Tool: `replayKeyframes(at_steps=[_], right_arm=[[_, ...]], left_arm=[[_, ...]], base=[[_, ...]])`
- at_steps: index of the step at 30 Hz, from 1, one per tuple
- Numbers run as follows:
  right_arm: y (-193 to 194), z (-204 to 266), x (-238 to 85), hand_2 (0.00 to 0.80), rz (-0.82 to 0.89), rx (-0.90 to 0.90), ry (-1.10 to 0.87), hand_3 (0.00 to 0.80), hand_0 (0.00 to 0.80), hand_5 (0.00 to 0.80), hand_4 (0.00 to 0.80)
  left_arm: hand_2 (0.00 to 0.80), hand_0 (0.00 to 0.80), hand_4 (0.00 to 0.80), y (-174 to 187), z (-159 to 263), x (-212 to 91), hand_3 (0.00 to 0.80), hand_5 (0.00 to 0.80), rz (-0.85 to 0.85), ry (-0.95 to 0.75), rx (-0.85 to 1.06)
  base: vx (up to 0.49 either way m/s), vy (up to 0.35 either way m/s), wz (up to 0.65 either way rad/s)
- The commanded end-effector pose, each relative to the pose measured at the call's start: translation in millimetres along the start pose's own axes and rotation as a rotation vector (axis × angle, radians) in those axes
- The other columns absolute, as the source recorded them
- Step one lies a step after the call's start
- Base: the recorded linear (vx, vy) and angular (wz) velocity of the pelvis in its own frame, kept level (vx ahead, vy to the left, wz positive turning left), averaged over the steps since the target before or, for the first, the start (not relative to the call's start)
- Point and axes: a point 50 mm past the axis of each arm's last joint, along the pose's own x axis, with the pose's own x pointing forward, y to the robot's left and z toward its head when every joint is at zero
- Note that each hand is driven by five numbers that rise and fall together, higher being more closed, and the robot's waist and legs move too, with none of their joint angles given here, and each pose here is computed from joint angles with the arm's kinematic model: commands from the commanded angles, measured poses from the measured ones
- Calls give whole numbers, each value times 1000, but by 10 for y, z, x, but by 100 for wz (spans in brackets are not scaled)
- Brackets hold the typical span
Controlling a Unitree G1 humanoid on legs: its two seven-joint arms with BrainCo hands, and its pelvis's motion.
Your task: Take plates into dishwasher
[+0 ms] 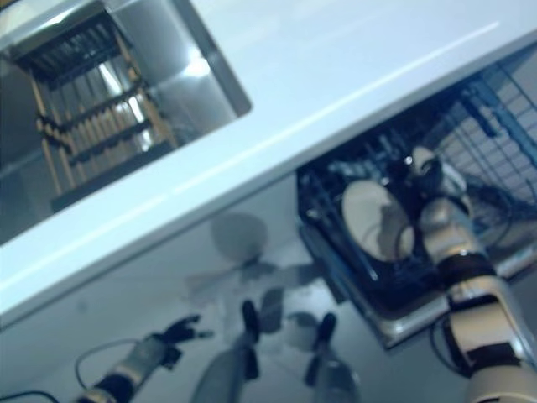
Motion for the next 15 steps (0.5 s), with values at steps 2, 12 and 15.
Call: replayKeyframes(at_steps=[2, 12, 15], right_arm=[[33, 108, 52, 800, 13, 37, -12, 800, 800, 800, 800], [46, 118, 37, 800, -4, 42, -20, 800, 800, 800, 800], [40, 115, 31, 800, -15, 46, -23, 800, 800, 800, 800]], left_arm=[[0, 0, 0, 36, 108, 34, 0, 0, -10, -14, 50], [0, 0, 0, 35, 128, 39, 0, 0, -9, -18, 52], [0, 0, 0, 39, 128, 39, 0, 0, -8, -17, 52]], base=[[0, 0, 0], [0, 0, 0], [0, 0, 0]])
